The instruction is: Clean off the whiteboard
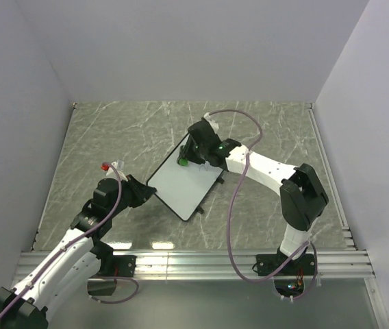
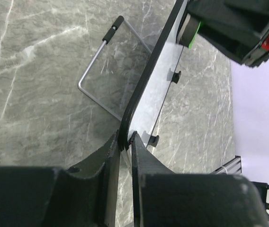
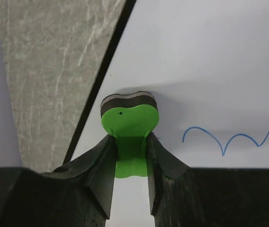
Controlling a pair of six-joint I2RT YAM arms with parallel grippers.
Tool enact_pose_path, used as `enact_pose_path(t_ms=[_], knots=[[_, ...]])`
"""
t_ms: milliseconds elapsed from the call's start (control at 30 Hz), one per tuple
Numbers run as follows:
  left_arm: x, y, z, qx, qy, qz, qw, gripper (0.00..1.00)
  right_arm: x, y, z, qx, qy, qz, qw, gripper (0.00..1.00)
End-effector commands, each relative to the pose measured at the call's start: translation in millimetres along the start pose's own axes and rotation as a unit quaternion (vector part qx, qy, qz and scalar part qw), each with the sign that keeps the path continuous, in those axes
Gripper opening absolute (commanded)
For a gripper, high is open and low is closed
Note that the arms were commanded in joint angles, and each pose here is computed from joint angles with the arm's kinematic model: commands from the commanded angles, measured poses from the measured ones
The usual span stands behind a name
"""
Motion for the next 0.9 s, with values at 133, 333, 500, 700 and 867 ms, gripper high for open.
enact_pose_path(t_ms=[133, 333, 500, 700, 867], knots=[[5, 2, 11, -0.01, 0.034, -0.017, 0.999, 0.0, -21, -47, 2, -0.025, 0.013, 0.055, 0.998, 0.0], [5, 2, 12, -0.012, 0.038, -0.02, 0.999, 0.0, -27, -106, 26, -0.061, 0.04, 0.112, 0.991, 0.0], [4, 3, 14, -0.013, 0.04, -0.023, 0.999, 0.0, -27, -131, 42, -0.053, 0.053, 0.143, 0.987, 0.0], [4, 3, 14, -0.013, 0.043, -0.024, 0.999, 0.0, -31, -148, 55, -0.061, 0.072, 0.164, 0.982, 0.0], [5, 2, 15, -0.014, 0.045, -0.022, 0.999, 0.0, -30, -142, 56, -0.071, 0.076, 0.146, 0.984, 0.0]])
Point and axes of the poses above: each gripper's point midway between its finger pads, its own x axis back along the fingers, its own y axis along the line the jaws close on, z = x × y, the point moved 9 cm from there along x, back along the fingers, and after that the axes turned 3 degrees about x, right-handed, at the moved point
